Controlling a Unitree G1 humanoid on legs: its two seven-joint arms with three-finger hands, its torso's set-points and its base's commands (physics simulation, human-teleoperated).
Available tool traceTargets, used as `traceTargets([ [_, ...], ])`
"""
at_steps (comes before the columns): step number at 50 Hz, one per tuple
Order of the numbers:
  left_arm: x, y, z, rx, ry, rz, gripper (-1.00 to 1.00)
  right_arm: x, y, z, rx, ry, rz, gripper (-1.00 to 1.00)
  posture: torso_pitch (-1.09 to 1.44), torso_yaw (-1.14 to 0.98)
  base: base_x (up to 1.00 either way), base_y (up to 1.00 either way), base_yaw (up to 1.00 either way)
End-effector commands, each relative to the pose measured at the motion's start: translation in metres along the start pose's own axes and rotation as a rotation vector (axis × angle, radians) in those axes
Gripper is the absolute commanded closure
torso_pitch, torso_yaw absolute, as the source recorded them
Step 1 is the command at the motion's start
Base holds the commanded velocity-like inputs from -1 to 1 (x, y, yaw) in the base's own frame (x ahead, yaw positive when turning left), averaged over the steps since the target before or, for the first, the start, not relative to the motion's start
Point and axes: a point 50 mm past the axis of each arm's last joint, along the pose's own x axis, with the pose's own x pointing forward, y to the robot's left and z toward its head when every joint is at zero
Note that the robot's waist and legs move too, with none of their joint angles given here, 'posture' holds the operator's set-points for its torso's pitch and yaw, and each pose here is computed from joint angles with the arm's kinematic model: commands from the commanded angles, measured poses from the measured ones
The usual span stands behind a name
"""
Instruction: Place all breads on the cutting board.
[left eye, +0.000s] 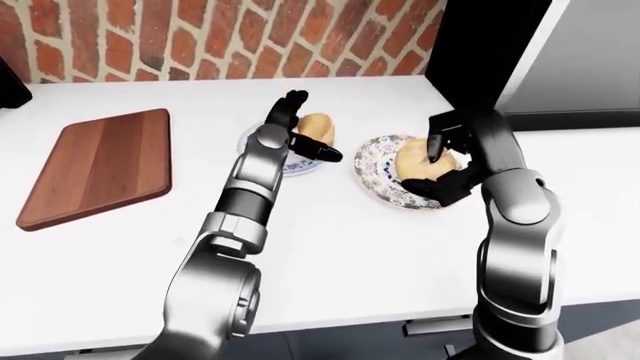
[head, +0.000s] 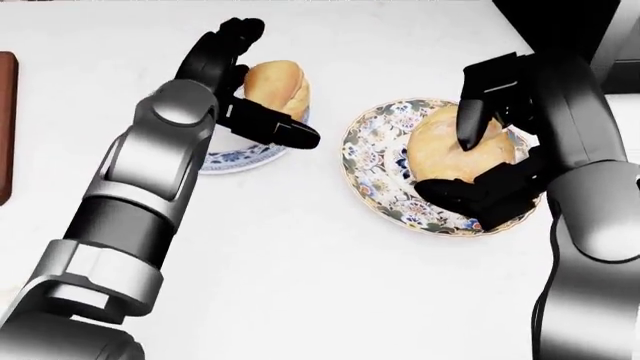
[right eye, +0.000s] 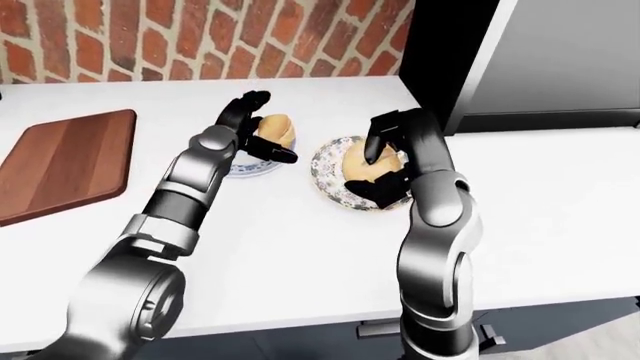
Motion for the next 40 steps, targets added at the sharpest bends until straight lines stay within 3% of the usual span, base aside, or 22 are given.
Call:
traceTargets([
  [1,-0.0034,0.0075,0.0278,0.013,-0.106,0.036,-0.70,-0.0025,-0.0073,0.0129,-0.011,-0.072,-0.042,1.00,0.00,0.00,0.00,0.00,0.00],
  [10,-0.0031,0.0077,0.0279,0.018,-0.109,0.044,-0.47,-0.0021,-0.0056,0.0112,-0.013,-0.069,-0.040,1.00,0.00,0.00,0.00,0.00,0.00],
  [40,-0.0021,0.0065,0.0234,0.041,-0.122,0.065,-0.05,-0.0038,-0.0061,0.0115,-0.021,-0.074,-0.033,1.00,0.00,0.00,0.00,0.00,0.00],
])
